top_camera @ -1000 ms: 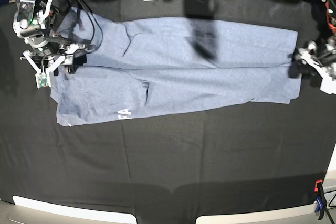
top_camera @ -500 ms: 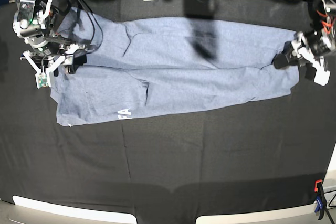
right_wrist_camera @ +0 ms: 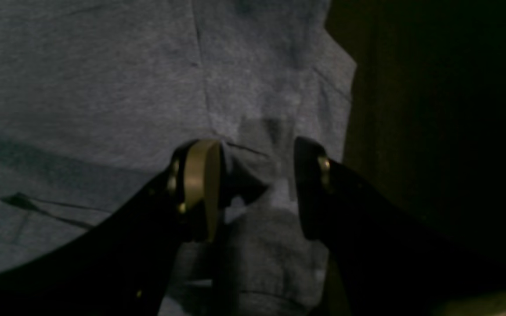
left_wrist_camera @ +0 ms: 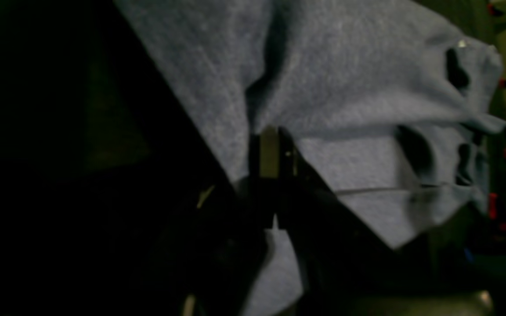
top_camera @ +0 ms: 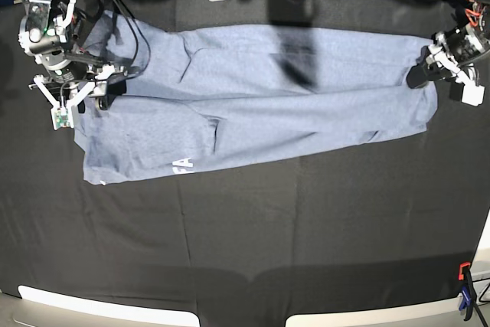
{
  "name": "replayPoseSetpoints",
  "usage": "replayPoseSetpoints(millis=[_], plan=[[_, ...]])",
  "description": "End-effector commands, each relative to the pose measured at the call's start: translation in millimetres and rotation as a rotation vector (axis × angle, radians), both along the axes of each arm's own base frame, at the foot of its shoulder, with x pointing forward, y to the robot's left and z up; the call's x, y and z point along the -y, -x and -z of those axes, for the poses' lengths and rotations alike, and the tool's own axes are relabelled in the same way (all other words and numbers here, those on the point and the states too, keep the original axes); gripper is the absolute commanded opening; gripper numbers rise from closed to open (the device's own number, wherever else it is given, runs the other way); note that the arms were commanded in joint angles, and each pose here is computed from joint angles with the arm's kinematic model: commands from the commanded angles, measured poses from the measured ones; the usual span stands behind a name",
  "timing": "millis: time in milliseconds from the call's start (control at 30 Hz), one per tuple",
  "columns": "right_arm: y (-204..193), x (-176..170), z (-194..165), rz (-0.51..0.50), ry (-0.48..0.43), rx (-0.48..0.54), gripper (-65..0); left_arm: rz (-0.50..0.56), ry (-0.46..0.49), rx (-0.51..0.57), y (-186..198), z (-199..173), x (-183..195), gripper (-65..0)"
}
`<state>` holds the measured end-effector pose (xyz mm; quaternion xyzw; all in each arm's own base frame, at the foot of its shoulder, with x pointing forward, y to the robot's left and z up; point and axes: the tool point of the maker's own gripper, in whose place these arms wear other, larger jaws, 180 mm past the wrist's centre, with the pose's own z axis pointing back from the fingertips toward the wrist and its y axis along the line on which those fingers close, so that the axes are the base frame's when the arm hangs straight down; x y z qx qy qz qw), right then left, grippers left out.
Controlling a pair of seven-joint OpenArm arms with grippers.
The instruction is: Layout the t-shirt on the table in an organized manner, then fold the t-shirt properly
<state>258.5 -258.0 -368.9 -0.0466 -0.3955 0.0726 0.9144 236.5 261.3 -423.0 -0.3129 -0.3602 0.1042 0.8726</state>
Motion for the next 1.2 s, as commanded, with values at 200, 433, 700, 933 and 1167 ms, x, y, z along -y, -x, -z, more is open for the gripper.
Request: replayPoseSetpoints(millis=[200, 433, 700, 933, 1167], plan=[[-22.9, -7.8, -48.1, -0.044, 0.03, 0.153, -37.7, -0.152, -0.137, 0.082, -8.0, -27.7, -70.2, -65.0], [-26.9, -15.9, -69.9, -0.069, 0.046, 0.205, -37.7, -0.142, -0.17, 0.053, -3.3, -26.4, -78.1, -65.0], [-26.3, -15.6, -68.9, -0.068, 0.047, 0.198, -37.7, -0.122, -0.14, 0.021, 2.0, -22.6, -71.3, -37.5], [-26.9, -34.5, -85.7, -0.103, -0.036, 0.241, -37.7, -0.132, -0.108, 0.022, 2.9, -16.5, -60.3, -37.2], [-25.8, -46.0, -109.3, -0.143, -0.017, 0.297, -37.7, -0.129, -0.093, 0.003, 6.9, -7.0, -49.4, -37.2]])
